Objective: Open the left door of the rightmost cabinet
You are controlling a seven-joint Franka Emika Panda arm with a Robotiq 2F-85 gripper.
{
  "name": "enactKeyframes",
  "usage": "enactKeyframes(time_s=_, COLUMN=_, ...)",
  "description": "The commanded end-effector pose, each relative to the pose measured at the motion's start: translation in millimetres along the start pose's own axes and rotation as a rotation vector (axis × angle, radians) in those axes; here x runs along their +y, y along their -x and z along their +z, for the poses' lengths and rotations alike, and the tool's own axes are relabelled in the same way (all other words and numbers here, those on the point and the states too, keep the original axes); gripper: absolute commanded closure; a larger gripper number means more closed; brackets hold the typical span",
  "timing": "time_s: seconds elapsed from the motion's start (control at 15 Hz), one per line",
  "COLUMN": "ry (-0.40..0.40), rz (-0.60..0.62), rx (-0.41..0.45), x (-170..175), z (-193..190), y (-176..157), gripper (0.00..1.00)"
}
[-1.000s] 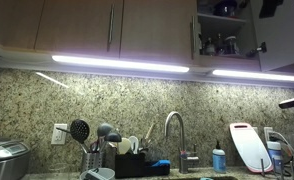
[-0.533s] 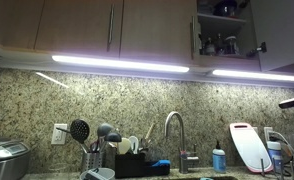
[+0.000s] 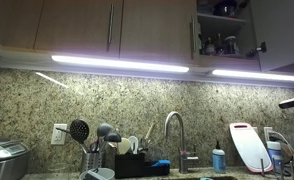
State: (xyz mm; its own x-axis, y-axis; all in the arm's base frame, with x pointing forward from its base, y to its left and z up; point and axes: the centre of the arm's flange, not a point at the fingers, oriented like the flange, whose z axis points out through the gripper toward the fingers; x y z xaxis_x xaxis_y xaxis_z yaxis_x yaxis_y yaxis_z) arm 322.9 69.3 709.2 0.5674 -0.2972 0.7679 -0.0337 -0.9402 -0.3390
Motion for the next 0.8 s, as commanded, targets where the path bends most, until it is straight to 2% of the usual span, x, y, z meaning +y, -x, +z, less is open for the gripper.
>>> enactKeyframes(time_s=0.0, ry=0.009, rz=0.028, rx=0.155, x=5.8, z=8.8, y=-31.7, gripper=0.00)
enactKeyframes(time_s=0.13, ry=0.023, rz=0.047, rx=0.237, x=10.9, z=12.1, y=-41.9, gripper=0.00)
enactKeyframes(time_s=0.73, ry=0.134, rz=0.202, rx=0.405, x=45.3, z=18.7, y=-87.6, gripper=0.00)
